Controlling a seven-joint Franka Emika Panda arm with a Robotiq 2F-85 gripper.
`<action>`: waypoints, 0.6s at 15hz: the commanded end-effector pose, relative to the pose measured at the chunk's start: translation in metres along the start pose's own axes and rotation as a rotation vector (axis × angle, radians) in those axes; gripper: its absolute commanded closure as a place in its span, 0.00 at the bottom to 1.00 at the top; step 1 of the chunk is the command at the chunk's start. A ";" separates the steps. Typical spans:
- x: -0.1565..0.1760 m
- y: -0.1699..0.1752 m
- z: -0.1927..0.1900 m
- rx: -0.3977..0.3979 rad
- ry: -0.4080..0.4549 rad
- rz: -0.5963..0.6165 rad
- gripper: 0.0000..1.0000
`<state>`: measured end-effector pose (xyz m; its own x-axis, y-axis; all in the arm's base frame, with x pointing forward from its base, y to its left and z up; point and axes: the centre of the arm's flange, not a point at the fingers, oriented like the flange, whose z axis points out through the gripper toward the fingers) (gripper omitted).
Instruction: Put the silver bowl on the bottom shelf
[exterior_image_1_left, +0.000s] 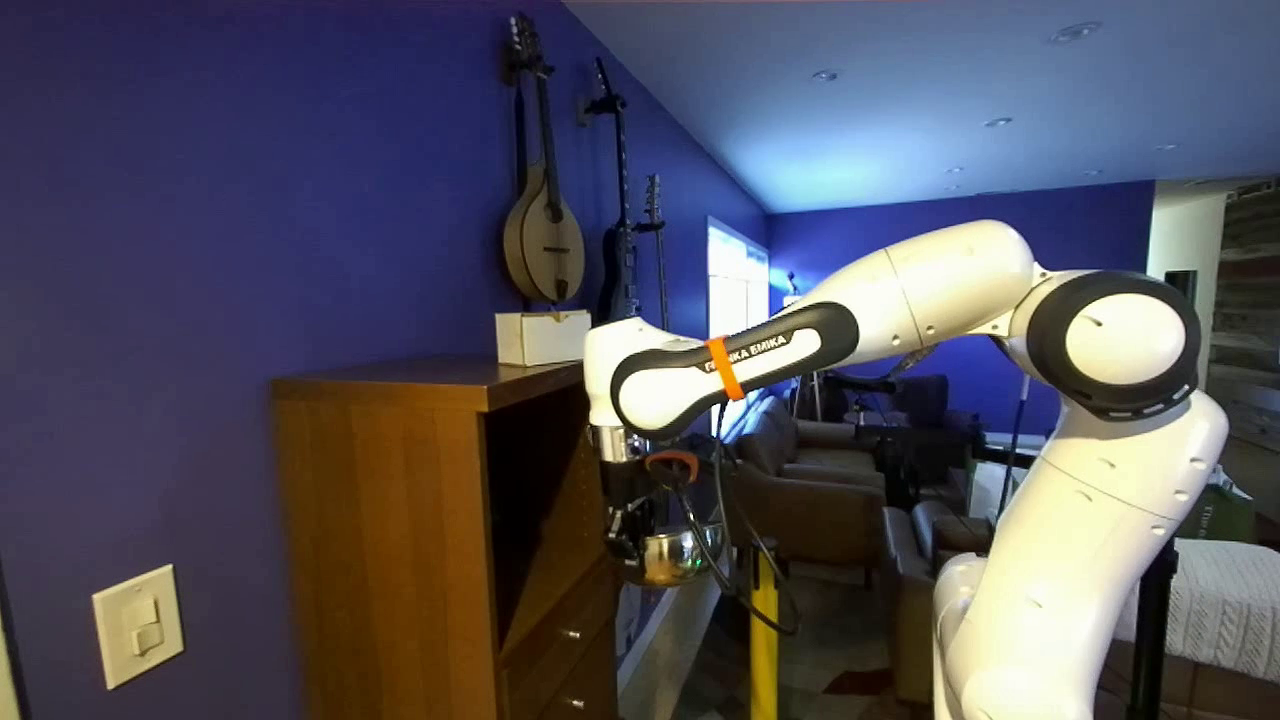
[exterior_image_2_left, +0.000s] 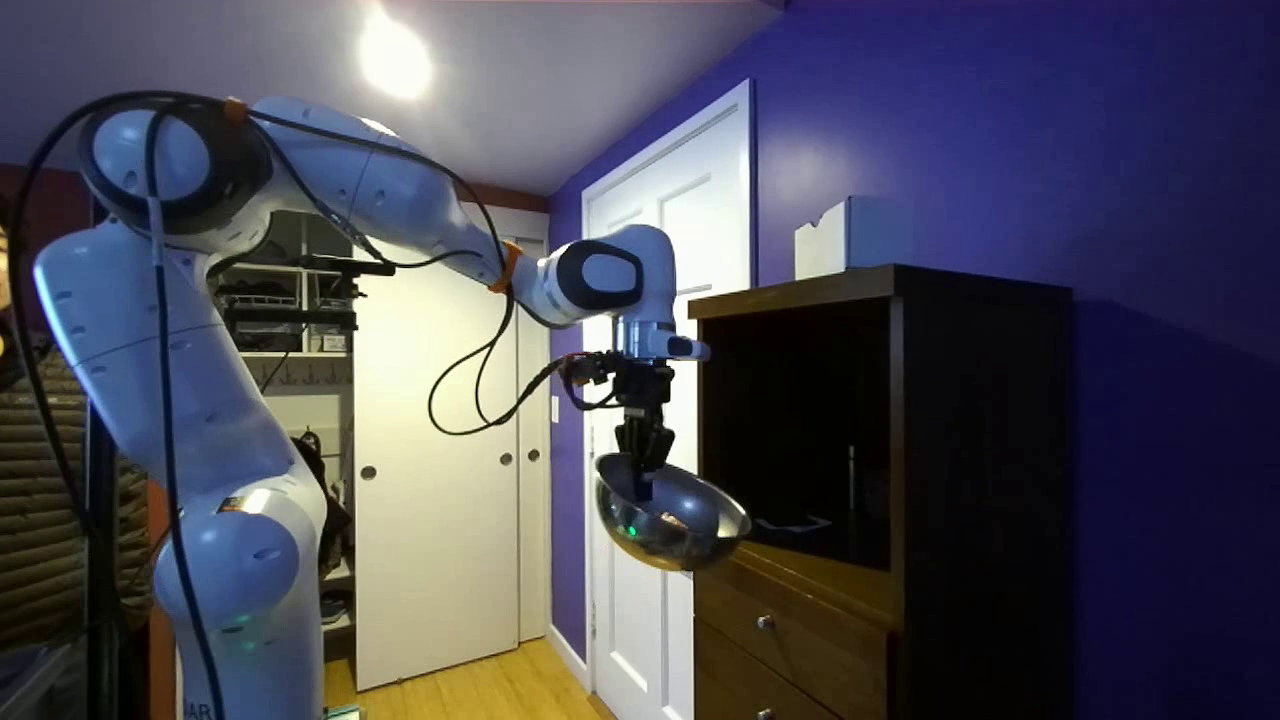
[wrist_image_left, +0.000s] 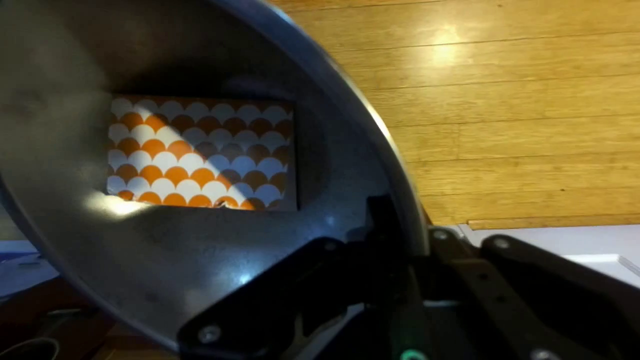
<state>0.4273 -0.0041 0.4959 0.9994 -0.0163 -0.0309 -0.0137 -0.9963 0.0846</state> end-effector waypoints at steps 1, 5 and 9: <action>0.005 0.001 -0.002 -0.031 0.004 -0.012 0.93; 0.010 -0.003 -0.014 -0.113 0.143 -0.096 0.98; 0.010 -0.017 -0.021 -0.187 0.276 -0.209 0.98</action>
<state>0.4510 0.0077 0.5106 0.9835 0.1366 0.1189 0.1089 -0.9706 0.2145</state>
